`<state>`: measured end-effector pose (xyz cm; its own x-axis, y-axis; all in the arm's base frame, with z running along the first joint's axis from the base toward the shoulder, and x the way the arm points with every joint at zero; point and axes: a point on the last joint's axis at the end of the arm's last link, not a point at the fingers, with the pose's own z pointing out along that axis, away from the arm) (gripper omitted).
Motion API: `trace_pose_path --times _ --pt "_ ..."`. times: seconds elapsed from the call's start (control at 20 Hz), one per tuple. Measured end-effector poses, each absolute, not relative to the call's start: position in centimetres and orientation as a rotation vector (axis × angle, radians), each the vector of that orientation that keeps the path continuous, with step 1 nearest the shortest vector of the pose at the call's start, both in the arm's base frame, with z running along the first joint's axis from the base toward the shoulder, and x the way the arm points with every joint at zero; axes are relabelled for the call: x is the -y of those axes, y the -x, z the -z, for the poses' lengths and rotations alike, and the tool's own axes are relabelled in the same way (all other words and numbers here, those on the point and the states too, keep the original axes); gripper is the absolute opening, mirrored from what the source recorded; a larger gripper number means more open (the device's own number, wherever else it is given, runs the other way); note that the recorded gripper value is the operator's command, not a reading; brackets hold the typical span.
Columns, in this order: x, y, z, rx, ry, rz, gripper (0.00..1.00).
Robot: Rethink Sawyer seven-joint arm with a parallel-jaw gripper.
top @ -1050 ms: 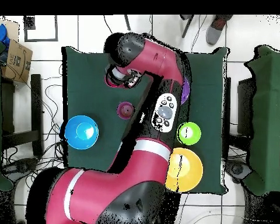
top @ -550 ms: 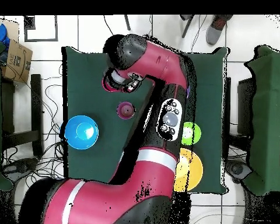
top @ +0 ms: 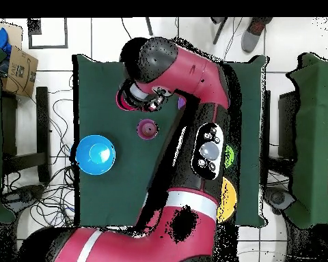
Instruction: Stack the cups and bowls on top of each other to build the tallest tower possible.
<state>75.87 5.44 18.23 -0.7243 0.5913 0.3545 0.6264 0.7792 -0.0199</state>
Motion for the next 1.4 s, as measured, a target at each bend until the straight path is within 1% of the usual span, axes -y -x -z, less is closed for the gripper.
trace_pose_path --times 0.2,0.45,0.75,1.05,1.4 --pt "-5.5 -75.6 -19.8 2.644 0.906 0.122 0.0" --pt "-5.0 -75.3 -19.9 2.659 0.889 0.08 0.0" --pt "-4.1 -74.8 -18.9 2.66 0.869 0.021 0.0" --pt "-3.4 -74.0 -17.0 2.652 0.834 -0.047 0.0" --pt "-4.3 -73.9 -16.0 2.652 0.792 -0.046 0.0"
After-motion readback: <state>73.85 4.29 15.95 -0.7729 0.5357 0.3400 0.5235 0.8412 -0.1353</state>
